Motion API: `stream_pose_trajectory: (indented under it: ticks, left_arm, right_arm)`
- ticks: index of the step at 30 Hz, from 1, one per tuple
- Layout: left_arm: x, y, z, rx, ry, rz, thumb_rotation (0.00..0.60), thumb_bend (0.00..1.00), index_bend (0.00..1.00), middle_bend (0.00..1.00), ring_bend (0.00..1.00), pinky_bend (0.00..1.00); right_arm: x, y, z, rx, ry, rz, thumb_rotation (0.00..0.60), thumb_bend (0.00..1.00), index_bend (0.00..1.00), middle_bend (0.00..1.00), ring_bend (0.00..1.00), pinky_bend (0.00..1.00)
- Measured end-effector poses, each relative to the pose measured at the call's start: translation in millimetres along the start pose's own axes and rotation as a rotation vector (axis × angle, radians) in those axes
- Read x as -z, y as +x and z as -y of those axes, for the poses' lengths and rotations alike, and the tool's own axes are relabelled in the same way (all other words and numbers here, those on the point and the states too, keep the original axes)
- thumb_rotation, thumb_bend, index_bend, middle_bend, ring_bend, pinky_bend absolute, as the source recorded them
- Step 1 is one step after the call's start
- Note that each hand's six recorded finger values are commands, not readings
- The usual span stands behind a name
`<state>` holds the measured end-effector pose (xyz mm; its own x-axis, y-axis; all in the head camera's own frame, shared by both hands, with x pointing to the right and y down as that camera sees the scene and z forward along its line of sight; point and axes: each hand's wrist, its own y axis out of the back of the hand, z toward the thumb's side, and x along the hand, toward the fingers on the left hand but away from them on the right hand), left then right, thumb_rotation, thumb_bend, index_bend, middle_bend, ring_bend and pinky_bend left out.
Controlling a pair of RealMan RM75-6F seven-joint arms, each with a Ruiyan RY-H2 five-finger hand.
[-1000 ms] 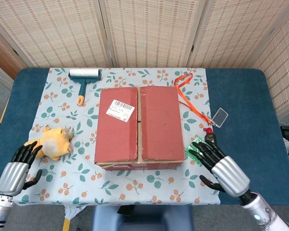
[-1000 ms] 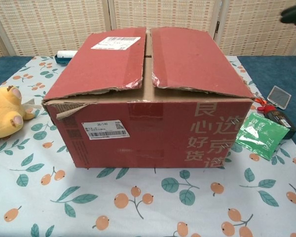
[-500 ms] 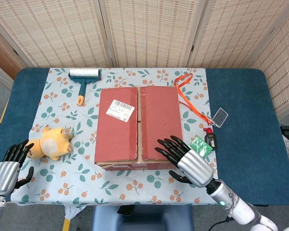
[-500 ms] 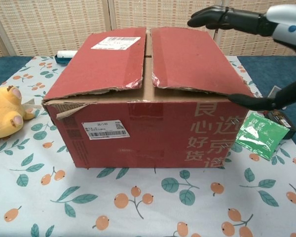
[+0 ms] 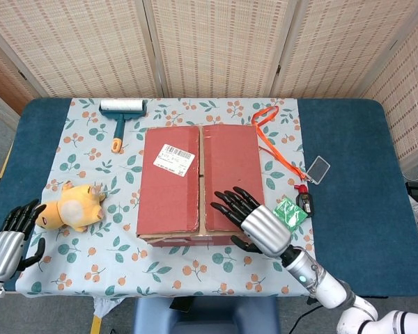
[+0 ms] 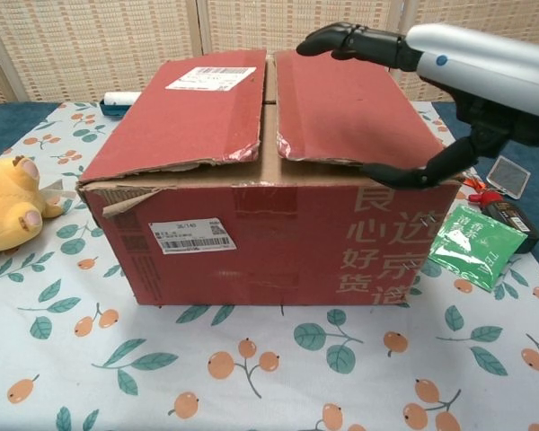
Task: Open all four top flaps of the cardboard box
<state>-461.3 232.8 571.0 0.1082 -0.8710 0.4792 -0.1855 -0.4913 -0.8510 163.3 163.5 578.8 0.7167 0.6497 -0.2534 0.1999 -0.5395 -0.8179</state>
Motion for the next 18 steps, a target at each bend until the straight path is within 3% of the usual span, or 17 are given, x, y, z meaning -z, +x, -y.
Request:
stream_pose_trajectory:
  ticks: [11, 18]
  left_arm:
    - [3.2, -2.4, -6.7, -0.012, -0.038, 0.005, 0.600, 0.64, 0.00, 0.00, 0.02, 0.01]
    - [4.5, -6.1, -12.2, -0.030, -0.043, 0.002, 0.600, 0.64, 0.00, 0.00, 0.02, 0.01]
  right_arm:
    - [-10.9, -29.9, 15.0, -0.025, 0.004, -0.025, 0.600, 0.41, 0.00, 0.00, 0.00, 0.00]
    - [-13.5, -47.2, 20.7, -0.019, 0.062, -0.041, 0.600, 0.41, 0.00, 0.00, 0.00, 0.00]
